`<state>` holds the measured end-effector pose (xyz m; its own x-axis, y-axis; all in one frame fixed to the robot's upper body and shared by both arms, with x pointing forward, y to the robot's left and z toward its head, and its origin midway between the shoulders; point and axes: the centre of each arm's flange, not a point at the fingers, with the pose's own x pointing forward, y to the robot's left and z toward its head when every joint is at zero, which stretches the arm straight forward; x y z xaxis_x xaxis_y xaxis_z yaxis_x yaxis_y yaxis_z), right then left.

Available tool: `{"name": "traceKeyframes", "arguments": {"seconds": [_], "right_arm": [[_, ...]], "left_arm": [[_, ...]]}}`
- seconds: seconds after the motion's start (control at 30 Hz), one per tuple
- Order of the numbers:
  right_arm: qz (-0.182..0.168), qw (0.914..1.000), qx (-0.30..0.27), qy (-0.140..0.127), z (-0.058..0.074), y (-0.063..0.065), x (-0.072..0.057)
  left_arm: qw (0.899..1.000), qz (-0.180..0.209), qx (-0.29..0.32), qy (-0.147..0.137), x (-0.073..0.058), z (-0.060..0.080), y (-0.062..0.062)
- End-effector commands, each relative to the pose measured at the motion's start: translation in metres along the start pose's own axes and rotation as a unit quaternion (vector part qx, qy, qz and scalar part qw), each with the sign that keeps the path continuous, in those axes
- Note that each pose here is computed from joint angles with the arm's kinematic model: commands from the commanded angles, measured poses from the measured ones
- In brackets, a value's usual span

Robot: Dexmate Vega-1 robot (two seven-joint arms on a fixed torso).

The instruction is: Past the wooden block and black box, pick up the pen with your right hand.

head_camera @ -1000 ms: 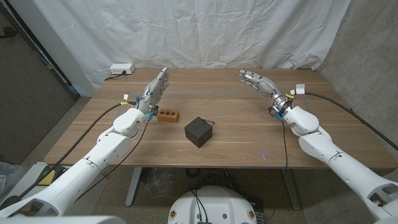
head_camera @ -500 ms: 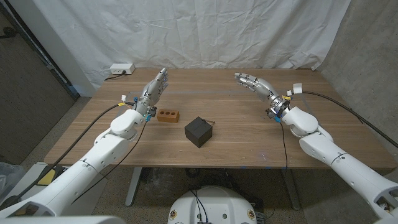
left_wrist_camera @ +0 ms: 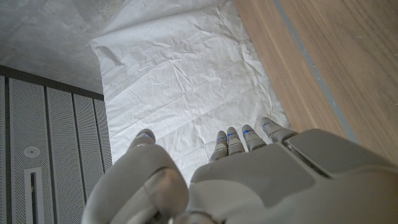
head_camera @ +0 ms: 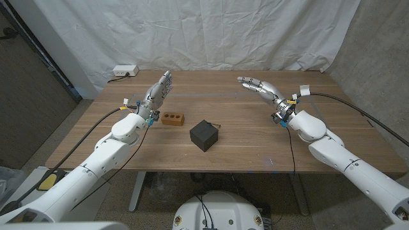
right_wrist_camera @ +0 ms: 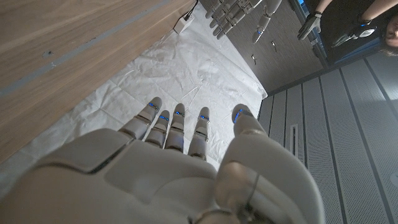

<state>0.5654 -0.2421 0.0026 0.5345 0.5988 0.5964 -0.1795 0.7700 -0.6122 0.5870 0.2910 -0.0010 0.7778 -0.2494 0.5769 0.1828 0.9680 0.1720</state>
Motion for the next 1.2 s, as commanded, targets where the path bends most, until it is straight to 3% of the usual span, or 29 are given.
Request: {"name": "traceKeyframes", "arguments": {"seconds": [0.03, 0.8, 1.2], "right_arm": [[-0.003, 0.999, -0.044, 0.004, 0.006, 0.001, -0.003], [-0.016, 0.9882, -0.152, -0.01, 0.009, 0.002, -0.009], [-0.032, 0.9749, -0.219, -0.023, 0.005, 0.012, -0.011]], "left_arm": [[1.0, -0.004, -0.001, -0.004, 0.003, 0.002, -0.005], [1.0, 0.002, 0.004, -0.007, -0.003, 0.006, -0.015], [1.0, 0.003, 0.002, -0.002, -0.001, 0.002, -0.012]]}}
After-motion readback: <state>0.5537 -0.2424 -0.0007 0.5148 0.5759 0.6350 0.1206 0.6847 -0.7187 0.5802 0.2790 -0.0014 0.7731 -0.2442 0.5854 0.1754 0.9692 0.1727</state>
